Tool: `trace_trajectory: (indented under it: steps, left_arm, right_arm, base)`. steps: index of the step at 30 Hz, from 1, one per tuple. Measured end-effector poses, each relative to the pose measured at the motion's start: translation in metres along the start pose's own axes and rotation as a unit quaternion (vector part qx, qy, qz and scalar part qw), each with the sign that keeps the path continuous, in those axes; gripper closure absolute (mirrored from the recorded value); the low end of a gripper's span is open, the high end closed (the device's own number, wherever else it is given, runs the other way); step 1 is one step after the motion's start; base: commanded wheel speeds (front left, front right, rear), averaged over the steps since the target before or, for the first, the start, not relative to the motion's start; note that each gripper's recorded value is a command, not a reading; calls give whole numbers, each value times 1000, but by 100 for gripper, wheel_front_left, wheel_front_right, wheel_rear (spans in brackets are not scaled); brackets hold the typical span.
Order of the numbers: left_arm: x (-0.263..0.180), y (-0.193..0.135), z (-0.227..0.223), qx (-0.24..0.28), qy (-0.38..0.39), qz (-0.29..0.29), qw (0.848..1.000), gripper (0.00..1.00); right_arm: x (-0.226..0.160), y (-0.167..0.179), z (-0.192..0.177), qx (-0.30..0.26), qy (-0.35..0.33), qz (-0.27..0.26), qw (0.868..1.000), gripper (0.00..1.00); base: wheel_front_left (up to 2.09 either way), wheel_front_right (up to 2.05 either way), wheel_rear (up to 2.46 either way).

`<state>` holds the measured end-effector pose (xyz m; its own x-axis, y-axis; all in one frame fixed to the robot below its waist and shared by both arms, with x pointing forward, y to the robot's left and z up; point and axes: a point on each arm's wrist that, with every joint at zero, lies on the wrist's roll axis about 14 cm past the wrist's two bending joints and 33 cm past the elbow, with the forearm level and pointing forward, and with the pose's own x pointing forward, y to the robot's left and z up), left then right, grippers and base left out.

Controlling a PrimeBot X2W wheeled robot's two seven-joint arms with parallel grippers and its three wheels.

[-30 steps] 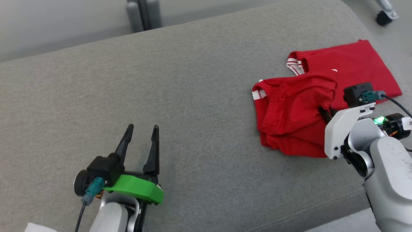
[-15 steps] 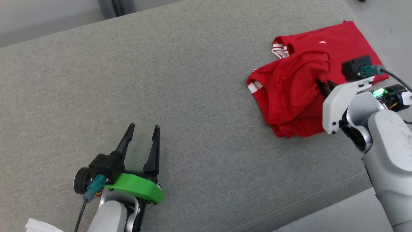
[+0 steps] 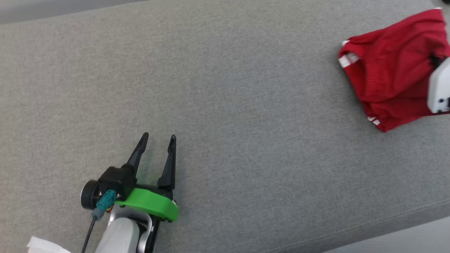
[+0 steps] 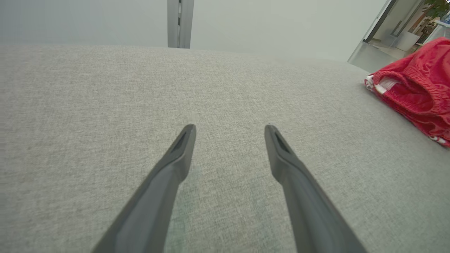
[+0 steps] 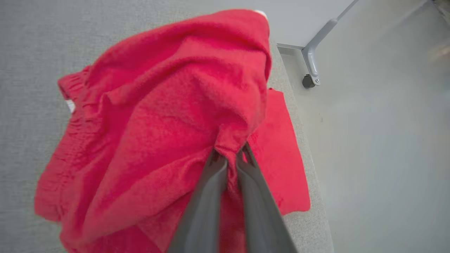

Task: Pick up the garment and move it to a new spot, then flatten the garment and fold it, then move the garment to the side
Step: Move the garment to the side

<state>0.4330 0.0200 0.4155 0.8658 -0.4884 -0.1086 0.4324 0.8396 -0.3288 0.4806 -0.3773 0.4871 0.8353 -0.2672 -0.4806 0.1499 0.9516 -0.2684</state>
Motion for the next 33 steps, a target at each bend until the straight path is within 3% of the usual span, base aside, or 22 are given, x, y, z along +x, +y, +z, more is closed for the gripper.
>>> trace_trajectory:
  steps: [5,10,12,13,14,24,33]
  left_arm:
    - [1,9,-4,1,4,8,1000,0]
    - [0,20,-14,1,17,18,1000,0]
    - [0,22,-17,1,21,19,1000,0]
    - [1,23,-18,1,22,20,1000,0]
    - [1,24,-19,2,22,20,1000,0]
    - [2,21,-11,7,14,17,1000,0]
    - [-5,27,26,1,-33,44,999,0]
  right_arm:
    - [12,-27,-16,7,15,-38,999,100]
    - [27,-22,-25,8,16,-44,999,100]
    - [32,-20,-25,4,10,-47,999,70]
    - [34,-20,-25,2,6,-48,999,30]
    - [35,-19,-25,-1,3,-49,999,0]
    - [33,-16,-18,-8,-27,-59,998,0]
    - [13,24,45,0,-150,-15,989,0]
  base:
    - [0,0,0]
    - [0,0,0]
    - [0,0,0]
    - [0,0,0]
    - [0,0,0]
    - [0,0,0]
    - [0,0,0]
